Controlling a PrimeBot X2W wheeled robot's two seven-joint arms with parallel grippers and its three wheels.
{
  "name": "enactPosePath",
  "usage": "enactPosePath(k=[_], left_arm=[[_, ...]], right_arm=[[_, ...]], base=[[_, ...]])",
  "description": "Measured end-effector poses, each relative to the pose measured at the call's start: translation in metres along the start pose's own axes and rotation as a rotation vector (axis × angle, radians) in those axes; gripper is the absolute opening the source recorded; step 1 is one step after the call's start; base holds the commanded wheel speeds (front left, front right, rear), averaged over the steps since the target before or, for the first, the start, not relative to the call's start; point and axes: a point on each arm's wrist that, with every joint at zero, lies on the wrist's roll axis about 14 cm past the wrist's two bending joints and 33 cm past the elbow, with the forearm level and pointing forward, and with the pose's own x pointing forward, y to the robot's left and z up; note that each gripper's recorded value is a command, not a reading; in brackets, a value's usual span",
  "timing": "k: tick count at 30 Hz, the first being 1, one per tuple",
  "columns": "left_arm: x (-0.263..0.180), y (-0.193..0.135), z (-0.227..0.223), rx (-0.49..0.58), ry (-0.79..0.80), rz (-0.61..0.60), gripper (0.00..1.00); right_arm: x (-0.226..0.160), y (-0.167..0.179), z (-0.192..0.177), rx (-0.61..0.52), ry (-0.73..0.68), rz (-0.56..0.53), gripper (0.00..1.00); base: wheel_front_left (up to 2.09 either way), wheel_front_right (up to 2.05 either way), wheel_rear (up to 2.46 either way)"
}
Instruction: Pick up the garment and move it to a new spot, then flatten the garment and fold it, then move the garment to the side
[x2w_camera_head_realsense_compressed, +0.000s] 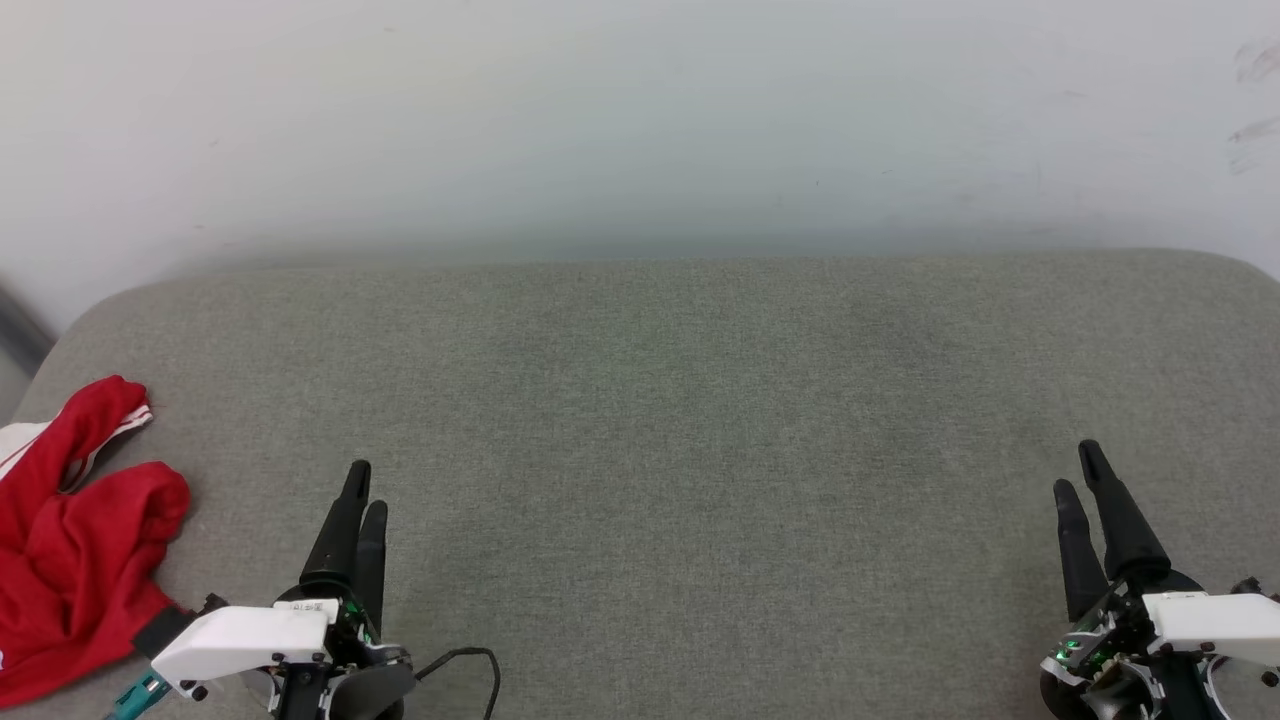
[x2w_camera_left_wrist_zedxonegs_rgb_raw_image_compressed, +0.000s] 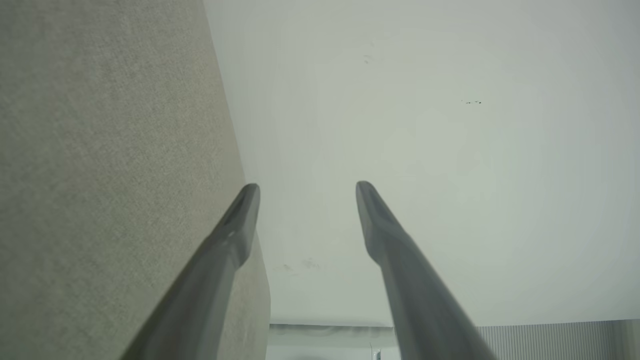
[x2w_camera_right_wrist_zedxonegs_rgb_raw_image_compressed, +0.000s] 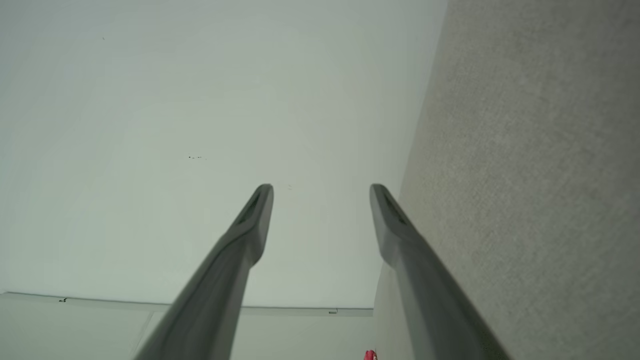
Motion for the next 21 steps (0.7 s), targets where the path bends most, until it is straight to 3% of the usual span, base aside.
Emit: enactPosePath(k=[11, 21], left_arm=[[0.002, -0.025, -0.003, 0.128, -0.02, -0.074, 1.0], [0.003, -0.033, -0.015, 0.395, -0.003, -0.104, 1.0]], right_arm=[[0.0, 0.016, -0.003, -0.133, -0.007, 0.048, 1.0], [0.001, 0.033, 0.001, -0.443, -0.023, 0.099, 1.0]], base=[[0.0, 0.0, 0.0], [0.0, 0.0, 0.0]])
